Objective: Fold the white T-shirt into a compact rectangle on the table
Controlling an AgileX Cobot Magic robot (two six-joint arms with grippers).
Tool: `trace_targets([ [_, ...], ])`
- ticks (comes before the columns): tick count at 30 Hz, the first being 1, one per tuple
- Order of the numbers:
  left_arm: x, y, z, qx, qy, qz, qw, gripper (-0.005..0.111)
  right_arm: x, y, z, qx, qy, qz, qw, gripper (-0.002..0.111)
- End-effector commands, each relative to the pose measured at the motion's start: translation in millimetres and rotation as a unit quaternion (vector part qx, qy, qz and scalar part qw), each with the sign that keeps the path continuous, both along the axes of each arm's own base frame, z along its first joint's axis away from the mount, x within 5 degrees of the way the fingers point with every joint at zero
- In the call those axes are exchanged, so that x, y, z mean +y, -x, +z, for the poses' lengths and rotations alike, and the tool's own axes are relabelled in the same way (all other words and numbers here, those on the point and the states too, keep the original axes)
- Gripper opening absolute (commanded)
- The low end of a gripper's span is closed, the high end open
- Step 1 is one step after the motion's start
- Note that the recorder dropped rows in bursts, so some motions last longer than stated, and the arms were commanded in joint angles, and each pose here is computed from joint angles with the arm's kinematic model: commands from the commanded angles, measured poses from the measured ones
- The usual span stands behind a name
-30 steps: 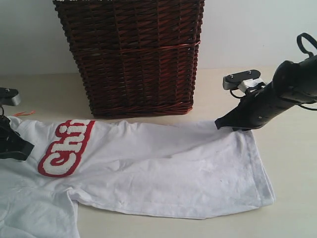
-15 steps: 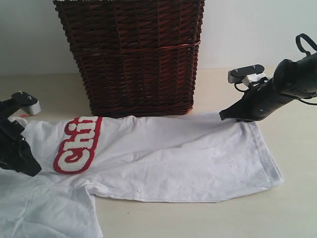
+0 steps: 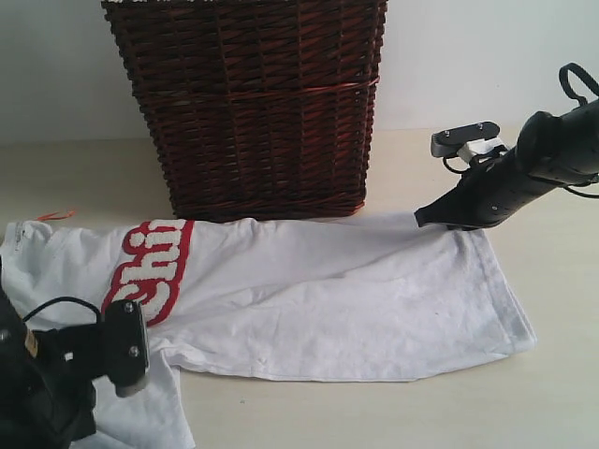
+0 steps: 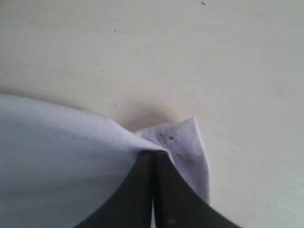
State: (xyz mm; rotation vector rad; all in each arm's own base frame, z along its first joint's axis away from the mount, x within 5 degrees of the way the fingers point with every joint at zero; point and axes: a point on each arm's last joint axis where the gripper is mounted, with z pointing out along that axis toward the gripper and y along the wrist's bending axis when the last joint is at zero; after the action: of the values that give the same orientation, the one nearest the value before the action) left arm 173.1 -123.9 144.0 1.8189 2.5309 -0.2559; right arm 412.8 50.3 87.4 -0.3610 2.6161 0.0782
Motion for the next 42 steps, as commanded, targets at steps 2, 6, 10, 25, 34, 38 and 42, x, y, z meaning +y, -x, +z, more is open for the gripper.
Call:
trace_targets([
  [2,9,3,-29,-0.074,-0.041,-0.008,0.996,0.075,-5,15,-22,0.079,0.010,0.021,0.997,0.000],
  [6,13,-1,-37,-0.083,-0.074,-0.027,0.993,0.064,-5,15,-22,0.079,0.010,0.021,0.997,0.000],
  [10,16,-1,-40,-0.081,-0.089,-0.045,0.992,0.030,-5,15,-22,0.077,0.010,0.021,0.997,0.000],
  [25,9,-5,7,0.031,-0.137,-0.062,0.988,0.000,-5,15,-22,0.080,0.007,0.019,0.997,0.000],
  [34,0,-50,56,-0.182,-0.116,-0.173,0.961,0.000,-5,16,-23,0.081,0.008,0.020,0.996,0.000],
  [38,-4,-79,50,-0.283,-0.081,-0.186,0.937,0.000,-5,16,-23,0.081,0.010,0.022,0.996,0.000],
  [42,-6,-101,38,-0.337,-0.038,-0.170,0.925,0.000,-5,16,-23,0.082,0.013,0.027,0.996,0.000],
])
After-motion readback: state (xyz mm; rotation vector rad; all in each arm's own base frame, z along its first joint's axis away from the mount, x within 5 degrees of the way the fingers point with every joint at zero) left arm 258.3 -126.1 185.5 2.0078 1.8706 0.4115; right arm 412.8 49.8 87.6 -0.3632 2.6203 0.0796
